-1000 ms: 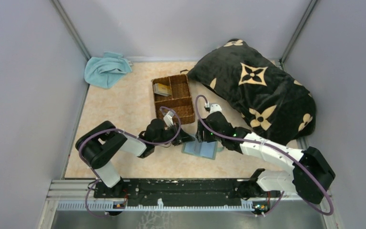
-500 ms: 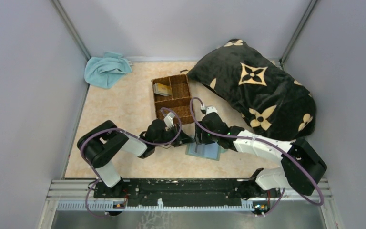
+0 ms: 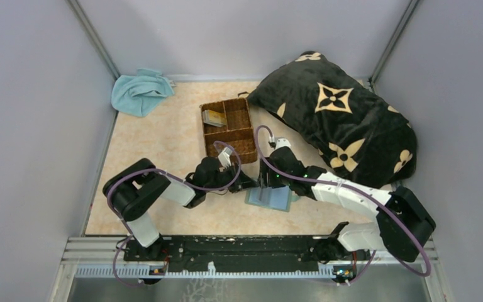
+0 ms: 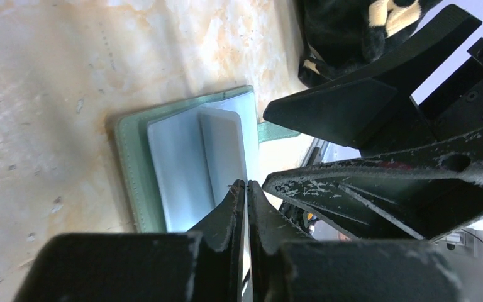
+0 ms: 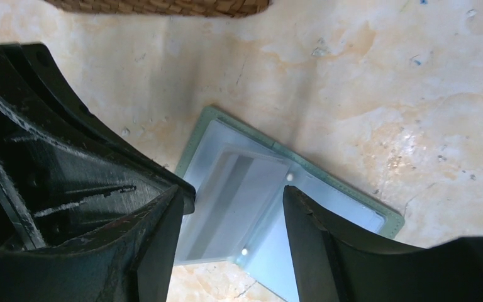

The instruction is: Take the credit cards out of the card holder

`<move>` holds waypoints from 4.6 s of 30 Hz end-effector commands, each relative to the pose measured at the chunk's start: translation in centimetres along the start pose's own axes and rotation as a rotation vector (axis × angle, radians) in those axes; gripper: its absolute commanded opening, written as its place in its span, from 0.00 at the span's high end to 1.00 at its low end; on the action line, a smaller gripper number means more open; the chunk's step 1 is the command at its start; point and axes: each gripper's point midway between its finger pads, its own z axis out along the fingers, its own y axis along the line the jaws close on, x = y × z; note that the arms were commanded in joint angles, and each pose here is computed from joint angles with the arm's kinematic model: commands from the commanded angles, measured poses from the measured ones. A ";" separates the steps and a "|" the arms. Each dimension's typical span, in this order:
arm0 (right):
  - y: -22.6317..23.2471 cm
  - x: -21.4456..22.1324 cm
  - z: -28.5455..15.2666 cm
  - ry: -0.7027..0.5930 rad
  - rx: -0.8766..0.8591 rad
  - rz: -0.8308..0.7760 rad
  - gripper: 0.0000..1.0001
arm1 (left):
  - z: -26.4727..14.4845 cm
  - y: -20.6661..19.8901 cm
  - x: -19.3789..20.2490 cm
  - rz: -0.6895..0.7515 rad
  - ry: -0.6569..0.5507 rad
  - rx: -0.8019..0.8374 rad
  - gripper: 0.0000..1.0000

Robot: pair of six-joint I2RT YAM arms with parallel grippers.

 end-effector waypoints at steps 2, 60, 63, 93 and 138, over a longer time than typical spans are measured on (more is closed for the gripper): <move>-0.5 -3.4 -1.7 -0.125 0.004 0.093 0.39 | 0.6 -2.2 -0.3 0.039 0.002 0.062 0.91; -4.7 1.2 -2.6 -0.073 0.100 0.147 0.60 | 1.3 -0.7 1.7 0.128 0.035 -0.031 0.91; -4.4 1.1 -2.5 -0.067 0.088 0.142 0.69 | 1.5 -0.4 2.0 0.121 0.046 -0.028 0.91; -3.2 5.2 0.7 0.050 -0.019 0.176 0.63 | 0.9 2.9 4.2 0.086 0.121 -0.125 0.95; 0.1 6.0 0.2 0.085 -0.221 0.196 0.52 | 1.6 4.1 5.5 0.060 0.169 -0.146 0.98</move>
